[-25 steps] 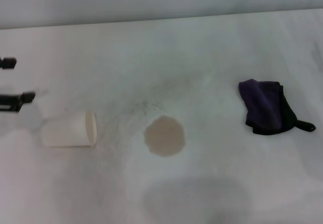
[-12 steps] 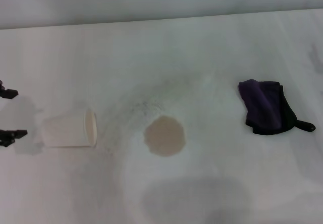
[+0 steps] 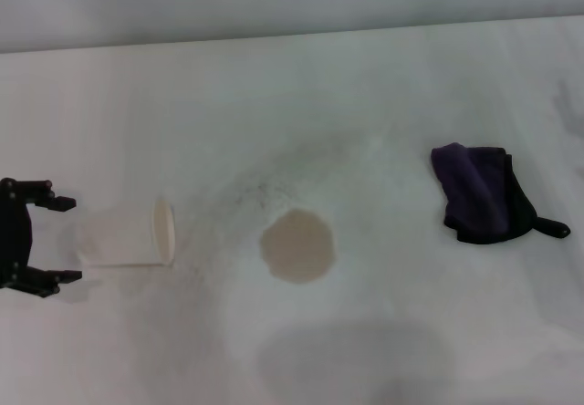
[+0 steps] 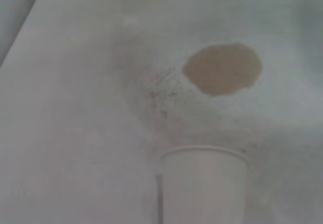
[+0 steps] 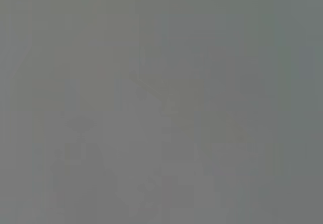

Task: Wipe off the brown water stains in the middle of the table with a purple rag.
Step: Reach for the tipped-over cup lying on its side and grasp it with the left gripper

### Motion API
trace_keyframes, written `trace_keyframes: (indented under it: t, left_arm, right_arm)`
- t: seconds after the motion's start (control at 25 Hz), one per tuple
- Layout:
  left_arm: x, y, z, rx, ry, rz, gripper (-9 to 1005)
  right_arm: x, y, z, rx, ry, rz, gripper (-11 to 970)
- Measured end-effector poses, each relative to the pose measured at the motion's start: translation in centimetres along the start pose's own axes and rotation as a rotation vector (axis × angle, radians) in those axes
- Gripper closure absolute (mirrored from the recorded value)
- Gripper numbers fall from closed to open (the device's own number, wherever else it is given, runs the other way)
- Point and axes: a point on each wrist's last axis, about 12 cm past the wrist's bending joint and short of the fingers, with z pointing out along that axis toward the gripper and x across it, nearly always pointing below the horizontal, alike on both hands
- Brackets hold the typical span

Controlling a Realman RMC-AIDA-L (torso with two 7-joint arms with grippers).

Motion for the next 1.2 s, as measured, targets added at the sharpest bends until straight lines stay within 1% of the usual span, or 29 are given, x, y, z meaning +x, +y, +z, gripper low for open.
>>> trace_keyframes:
  t: [0.32, 0.56, 0.92, 1.0, 1.2]
  left_arm:
    - [0.6, 0.2, 1.3, -0.056, -0.003, 0.021, 108]
    - [0.3, 0.1, 2.6, -0.04, -0.028, 0.039, 108]
    - [0.5, -0.1, 4.2, -0.048, -0.019, 0.022, 108]
    - [0.6, -0.1, 4.8, -0.056, -0.018, 0.017, 108]
    - [0.5, 0.0, 5.0, -0.073, -0.015, 0.027, 107]
  right_arm:
    - [0.2, 0.1, -0.2, 0.001, 0.007, 0.008, 130]
    - [0.1, 0.2, -0.1, -0.001, 0.004, 0.01, 130]
    - [0.4, 0.5, -0.3, -0.003, 0.015, 0.025, 129]
    - [0.4, 0.6, -0.4, -0.005, 0.014, 0.03, 129]
    - [0.5, 0.7, -0.5, -0.006, 0.015, 0.034, 130]
